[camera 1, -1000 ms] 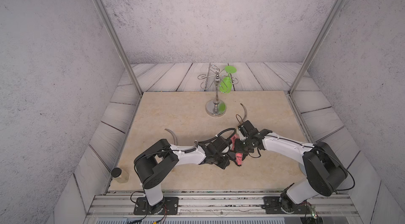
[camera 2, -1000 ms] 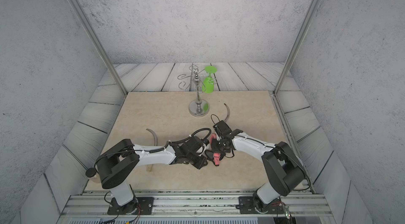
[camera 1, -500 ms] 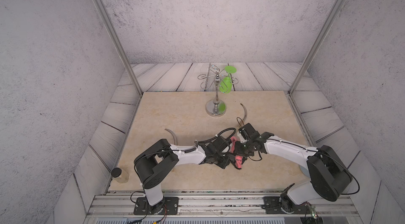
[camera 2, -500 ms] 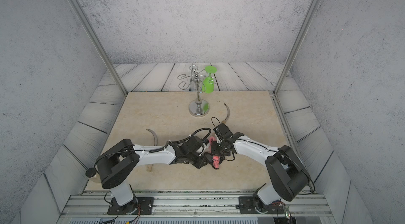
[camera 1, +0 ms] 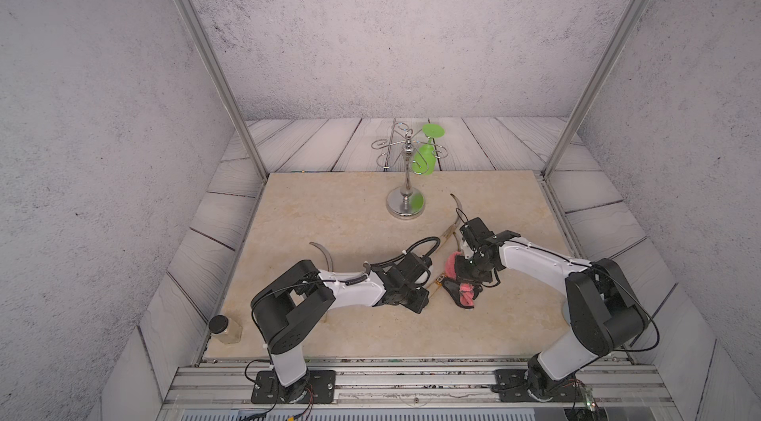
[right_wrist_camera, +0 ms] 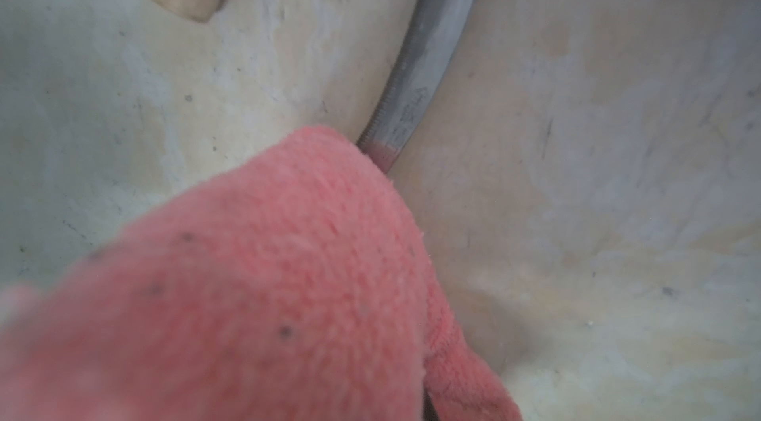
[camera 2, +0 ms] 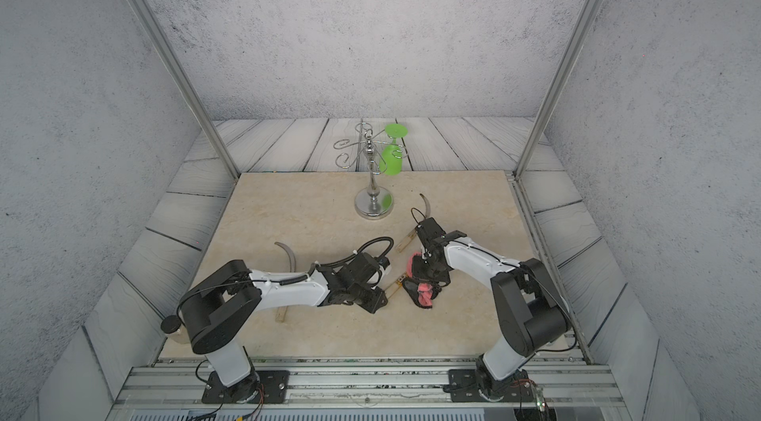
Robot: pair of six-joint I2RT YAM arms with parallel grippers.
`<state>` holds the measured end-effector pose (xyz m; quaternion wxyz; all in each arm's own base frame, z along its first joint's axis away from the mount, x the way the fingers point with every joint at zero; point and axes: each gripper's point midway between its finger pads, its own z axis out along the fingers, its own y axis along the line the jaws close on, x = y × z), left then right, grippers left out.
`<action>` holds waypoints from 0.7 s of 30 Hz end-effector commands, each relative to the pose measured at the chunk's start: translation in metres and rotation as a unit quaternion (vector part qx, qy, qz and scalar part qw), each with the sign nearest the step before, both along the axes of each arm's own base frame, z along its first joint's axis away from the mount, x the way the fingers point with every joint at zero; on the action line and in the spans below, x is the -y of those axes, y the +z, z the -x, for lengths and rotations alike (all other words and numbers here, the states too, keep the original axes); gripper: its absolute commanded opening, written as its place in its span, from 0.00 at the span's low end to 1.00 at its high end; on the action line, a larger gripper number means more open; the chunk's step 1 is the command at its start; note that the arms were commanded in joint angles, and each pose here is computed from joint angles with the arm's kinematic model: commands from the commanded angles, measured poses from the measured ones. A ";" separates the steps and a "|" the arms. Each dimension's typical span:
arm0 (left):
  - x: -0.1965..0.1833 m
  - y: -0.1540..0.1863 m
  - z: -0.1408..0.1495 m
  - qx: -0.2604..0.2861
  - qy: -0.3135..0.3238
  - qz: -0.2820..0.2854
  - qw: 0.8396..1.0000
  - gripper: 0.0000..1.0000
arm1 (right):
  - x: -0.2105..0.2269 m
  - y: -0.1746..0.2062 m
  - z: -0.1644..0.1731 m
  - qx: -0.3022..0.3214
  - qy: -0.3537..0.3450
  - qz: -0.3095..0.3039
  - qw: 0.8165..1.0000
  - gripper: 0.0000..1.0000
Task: Wipe small sickles with rags
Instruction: Wipe the small sickle at the center of the board.
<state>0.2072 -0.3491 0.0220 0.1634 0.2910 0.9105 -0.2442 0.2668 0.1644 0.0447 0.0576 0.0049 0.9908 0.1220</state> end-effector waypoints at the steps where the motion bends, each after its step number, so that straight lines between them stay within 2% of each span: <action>1: -0.004 0.004 -0.002 0.005 0.008 0.004 1.000 0.00 | 0.006 0.021 0.006 0.009 0.009 0.013 1.000 0.13; 6: -0.003 0.004 0.000 0.004 -0.001 0.006 1.000 0.00 | 0.000 0.035 -0.003 0.023 0.013 0.005 1.000 0.13; 11: -0.002 0.004 0.001 0.004 -0.006 0.008 1.000 0.00 | -0.018 0.020 -0.007 0.009 0.027 -0.010 1.000 0.13; 21: 0.000 0.003 0.000 0.005 -0.008 0.009 1.000 0.00 | -0.077 -0.012 0.022 -0.044 0.104 -0.039 0.993 0.13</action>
